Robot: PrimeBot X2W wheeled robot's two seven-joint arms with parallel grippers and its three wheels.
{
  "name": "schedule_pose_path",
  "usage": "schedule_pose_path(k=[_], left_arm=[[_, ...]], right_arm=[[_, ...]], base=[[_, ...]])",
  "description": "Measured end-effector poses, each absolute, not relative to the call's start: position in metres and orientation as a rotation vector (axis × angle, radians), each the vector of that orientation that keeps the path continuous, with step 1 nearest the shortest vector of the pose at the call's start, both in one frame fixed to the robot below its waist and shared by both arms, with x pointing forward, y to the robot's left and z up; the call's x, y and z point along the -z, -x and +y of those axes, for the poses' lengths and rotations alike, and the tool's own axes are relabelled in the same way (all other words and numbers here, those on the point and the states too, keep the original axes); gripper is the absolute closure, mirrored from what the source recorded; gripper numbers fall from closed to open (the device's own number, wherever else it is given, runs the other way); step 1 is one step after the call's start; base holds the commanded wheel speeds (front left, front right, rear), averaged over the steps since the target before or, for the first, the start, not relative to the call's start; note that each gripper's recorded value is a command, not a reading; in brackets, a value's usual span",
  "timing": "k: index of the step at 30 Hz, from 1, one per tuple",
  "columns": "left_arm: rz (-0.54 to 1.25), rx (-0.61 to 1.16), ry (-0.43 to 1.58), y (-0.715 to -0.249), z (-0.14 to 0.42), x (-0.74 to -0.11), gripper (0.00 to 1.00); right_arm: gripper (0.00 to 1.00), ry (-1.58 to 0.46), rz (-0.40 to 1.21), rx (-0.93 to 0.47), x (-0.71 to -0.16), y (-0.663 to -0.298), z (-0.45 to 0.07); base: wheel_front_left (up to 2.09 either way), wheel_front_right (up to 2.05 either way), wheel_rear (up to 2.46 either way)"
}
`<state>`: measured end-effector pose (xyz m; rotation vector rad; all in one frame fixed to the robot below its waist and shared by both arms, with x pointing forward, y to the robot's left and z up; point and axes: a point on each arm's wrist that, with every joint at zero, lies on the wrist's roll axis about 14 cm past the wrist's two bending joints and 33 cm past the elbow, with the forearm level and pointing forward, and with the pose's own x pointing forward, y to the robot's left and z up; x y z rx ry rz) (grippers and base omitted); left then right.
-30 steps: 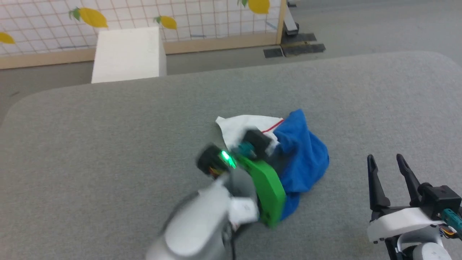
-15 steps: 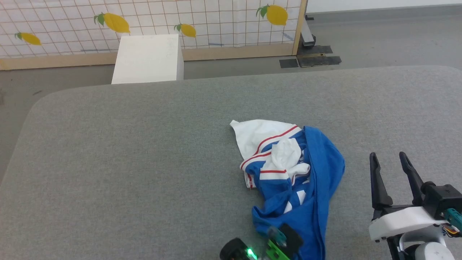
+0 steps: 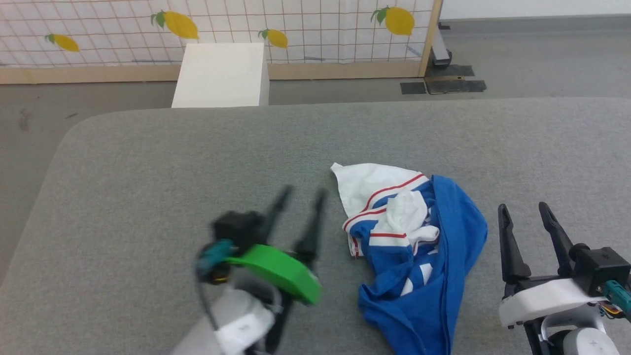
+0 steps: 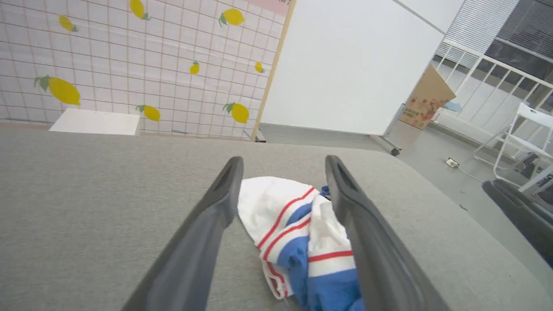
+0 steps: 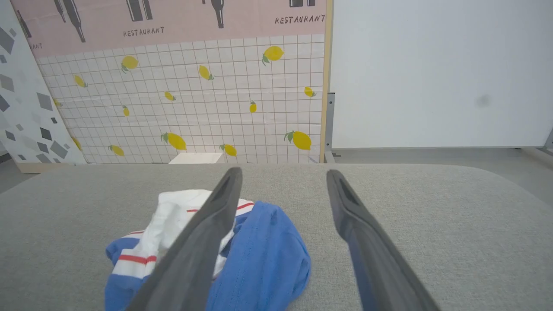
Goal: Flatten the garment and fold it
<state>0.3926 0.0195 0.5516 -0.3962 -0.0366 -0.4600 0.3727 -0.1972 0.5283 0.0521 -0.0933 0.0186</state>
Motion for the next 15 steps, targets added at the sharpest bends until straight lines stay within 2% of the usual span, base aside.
schedule_pose_path(k=[7, 15], left_arm=[[-0.174, 0.078, 0.332, -0.399, 0.137, -0.564, 0.00], [-0.176, -0.051, 0.240, -0.367, 0.189, -0.545, 0.00]], right_arm=[[0.00, -0.044, -0.090, -0.065, -0.530, -0.376, -0.182], [0.00, -0.025, -0.008, -0.186, -0.520, -0.380, -0.141]], base=[[0.00, 0.00, 0.00], [0.00, 0.00, 0.00]])
